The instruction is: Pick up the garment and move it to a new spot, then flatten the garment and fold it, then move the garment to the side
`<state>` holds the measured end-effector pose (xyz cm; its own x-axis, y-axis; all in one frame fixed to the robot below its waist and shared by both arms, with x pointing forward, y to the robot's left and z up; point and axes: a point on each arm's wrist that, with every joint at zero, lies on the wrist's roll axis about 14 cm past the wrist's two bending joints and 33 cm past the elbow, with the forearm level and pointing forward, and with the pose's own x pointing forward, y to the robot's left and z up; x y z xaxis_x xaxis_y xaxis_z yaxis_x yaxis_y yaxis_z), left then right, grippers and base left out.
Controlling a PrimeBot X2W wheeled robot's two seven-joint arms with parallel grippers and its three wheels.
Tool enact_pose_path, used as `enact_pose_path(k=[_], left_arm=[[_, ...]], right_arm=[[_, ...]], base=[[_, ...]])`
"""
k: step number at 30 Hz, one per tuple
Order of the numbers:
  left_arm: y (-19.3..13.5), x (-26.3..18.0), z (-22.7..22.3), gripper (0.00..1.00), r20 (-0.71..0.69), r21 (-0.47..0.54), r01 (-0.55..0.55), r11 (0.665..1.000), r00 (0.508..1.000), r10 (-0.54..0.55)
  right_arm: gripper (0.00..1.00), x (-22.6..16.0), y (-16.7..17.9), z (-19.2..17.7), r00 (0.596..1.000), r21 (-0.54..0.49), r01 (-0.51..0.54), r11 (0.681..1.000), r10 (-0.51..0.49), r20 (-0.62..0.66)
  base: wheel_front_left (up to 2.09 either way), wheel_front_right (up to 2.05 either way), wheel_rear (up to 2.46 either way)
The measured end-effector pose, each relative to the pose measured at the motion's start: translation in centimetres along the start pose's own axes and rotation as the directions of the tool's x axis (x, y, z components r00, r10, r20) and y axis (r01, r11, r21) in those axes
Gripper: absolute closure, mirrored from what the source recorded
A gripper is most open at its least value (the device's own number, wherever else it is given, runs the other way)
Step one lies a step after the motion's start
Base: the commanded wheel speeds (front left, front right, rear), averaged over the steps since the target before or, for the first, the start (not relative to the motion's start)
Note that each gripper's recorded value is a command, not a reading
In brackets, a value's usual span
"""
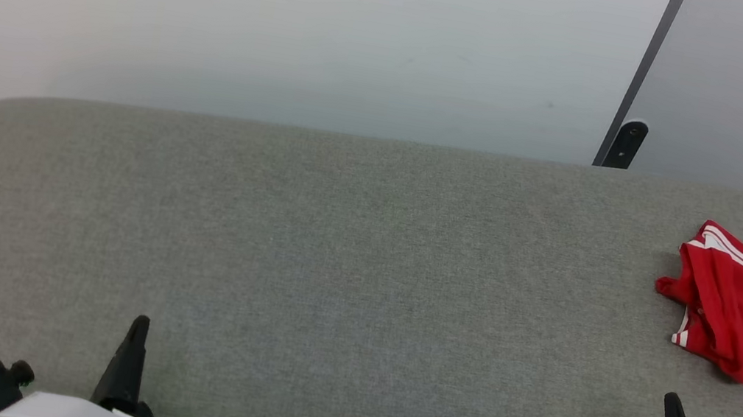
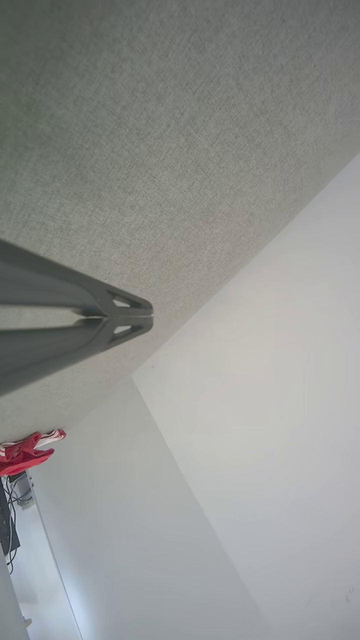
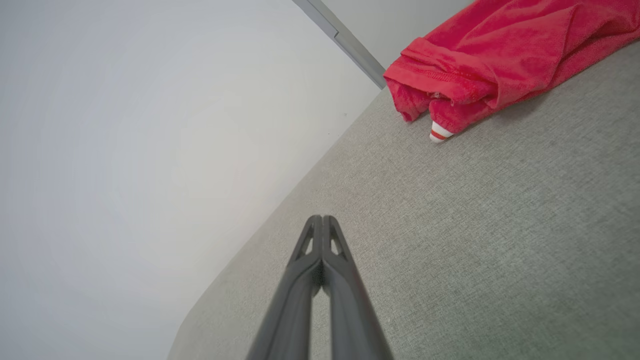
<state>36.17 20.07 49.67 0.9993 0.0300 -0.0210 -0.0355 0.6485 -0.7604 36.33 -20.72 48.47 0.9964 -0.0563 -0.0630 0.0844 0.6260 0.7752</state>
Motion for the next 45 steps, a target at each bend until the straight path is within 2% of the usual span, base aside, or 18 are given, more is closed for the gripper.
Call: enact_pose_path(k=[17, 27, 45], left_arm=[[0.0, 0.7, 0.1, 1.00, -0.008, -0.197, -0.009, 0.980, 1.000, 0.007], [-0.1, 1.1, 0.1, 1.00, -0.015, -0.297, -0.009, 0.955, 1.000, 0.005], [-0.3, 1.7, 0.2, 1.00, -0.019, -0.460, -0.005, 0.888, 1.000, -0.004]], right_arm=[[1.00, 0.7, 0.5, 0.3, 1.000, 0.191, -0.009, 0.982, 0.010, -0.003], [1.00, 1.1, 0.9, 0.4, 1.000, 0.290, -0.019, 0.957, 0.022, -0.006], [1.00, 1.6, 1.4, 0.5, 0.999, 0.440, -0.030, 0.898, 0.040, -0.013]], base=[[0.00, 0.00, 0.00], [0.00, 0.00, 0.00], [0.00, 0.00, 0.00]])
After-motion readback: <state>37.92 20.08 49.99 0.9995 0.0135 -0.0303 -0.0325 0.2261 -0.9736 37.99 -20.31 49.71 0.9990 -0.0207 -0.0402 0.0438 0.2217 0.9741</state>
